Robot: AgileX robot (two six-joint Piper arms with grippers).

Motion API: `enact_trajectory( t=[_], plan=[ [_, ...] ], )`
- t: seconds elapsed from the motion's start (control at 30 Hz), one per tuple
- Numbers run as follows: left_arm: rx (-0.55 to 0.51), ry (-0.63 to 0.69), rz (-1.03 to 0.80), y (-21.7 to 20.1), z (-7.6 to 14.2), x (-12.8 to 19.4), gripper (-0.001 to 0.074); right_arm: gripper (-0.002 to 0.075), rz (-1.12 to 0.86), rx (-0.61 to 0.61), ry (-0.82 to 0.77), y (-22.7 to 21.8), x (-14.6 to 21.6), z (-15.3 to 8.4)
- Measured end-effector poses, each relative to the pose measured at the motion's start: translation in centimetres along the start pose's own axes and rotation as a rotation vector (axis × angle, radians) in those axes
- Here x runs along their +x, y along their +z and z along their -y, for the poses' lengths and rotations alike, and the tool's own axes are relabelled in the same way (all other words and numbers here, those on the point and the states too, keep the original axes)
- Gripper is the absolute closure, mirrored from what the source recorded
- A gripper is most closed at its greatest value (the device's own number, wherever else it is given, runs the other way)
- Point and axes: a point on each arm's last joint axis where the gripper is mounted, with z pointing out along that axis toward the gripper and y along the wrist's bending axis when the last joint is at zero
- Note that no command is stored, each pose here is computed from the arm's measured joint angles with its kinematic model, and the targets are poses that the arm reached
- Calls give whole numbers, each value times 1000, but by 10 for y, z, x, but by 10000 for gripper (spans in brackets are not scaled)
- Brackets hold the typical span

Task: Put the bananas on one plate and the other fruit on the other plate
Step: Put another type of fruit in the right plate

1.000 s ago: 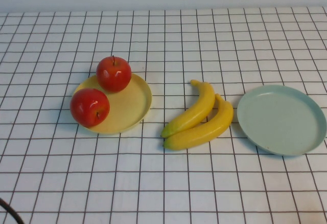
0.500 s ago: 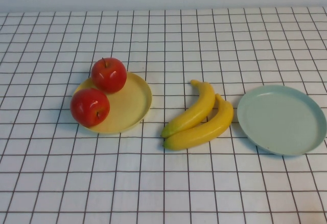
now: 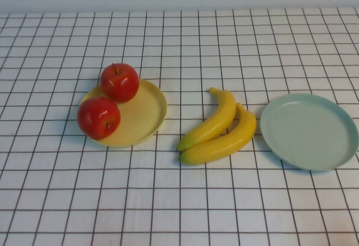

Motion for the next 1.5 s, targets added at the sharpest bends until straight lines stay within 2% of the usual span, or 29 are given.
enact_trajectory(
  t=[1.13, 1.2, 1.33, 1.43, 1.5],
  plan=[
    [9, -25, -14, 0, 1, 2, 733, 742, 0, -7, 21, 0, 0, -1],
    [9, -25, -14, 0, 1, 2, 733, 741, 11, -44, 145, 0, -1, -4],
    [9, -25, -14, 0, 1, 2, 733, 741, 23, -193, 631, -2, -7, -16],
    [9, -25, -14, 0, 1, 2, 733, 742, 45, -253, 843, -3, -13, -19],
    [9, -25, -14, 0, 1, 2, 733, 742, 88, -259, 914, -3, -17, -17]
  ],
)
